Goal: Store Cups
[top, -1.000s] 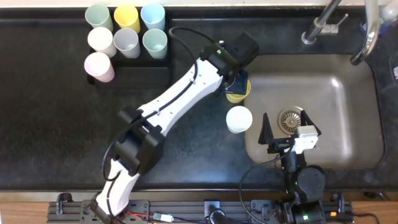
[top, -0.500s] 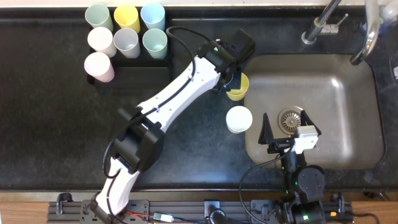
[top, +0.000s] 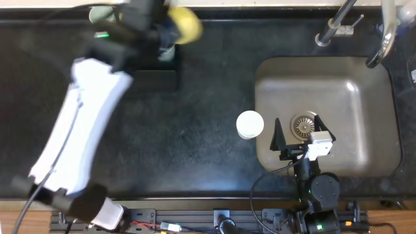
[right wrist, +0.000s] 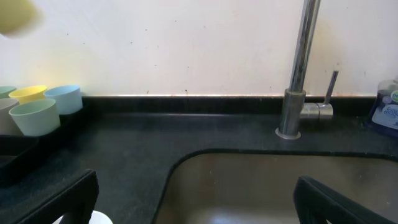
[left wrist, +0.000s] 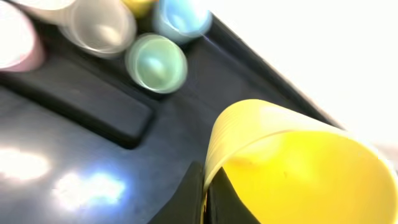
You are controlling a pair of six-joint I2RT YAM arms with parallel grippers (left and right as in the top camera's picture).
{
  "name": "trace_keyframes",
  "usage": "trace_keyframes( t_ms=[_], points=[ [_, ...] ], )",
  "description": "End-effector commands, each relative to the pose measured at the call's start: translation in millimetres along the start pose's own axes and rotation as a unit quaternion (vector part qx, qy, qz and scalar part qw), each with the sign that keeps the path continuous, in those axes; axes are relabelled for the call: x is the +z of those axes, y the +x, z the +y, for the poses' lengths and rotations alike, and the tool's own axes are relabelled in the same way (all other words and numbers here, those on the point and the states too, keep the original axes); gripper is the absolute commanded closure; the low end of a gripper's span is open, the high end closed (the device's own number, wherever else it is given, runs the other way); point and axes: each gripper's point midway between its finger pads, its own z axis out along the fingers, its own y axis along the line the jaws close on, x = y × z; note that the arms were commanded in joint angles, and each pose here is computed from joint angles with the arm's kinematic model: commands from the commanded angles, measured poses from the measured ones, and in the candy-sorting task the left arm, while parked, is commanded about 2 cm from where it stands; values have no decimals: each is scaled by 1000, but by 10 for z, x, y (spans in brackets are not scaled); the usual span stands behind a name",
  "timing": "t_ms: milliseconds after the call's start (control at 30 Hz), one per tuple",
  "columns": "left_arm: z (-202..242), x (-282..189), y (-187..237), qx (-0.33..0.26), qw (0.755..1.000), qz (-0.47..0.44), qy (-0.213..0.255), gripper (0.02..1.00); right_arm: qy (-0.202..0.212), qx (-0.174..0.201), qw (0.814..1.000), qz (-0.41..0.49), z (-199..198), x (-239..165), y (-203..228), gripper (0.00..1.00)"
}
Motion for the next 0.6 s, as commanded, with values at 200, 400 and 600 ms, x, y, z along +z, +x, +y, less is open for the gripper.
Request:
trace_keyframes(
  t_ms=[200, 400, 600],
  points=[
    [1291, -363, 9, -276, 933, -30, -230, 982, 1, 0, 1000, -1, -10, 3, 30, 3],
    [1466, -186, 14, -309, 915, -38, -256, 982, 1, 0, 1000, -1, -10, 3, 30, 5],
    [1644, 132, 36, -331, 899, -14, -285, 982, 1, 0, 1000, -1, -10, 3, 30, 3]
  ],
)
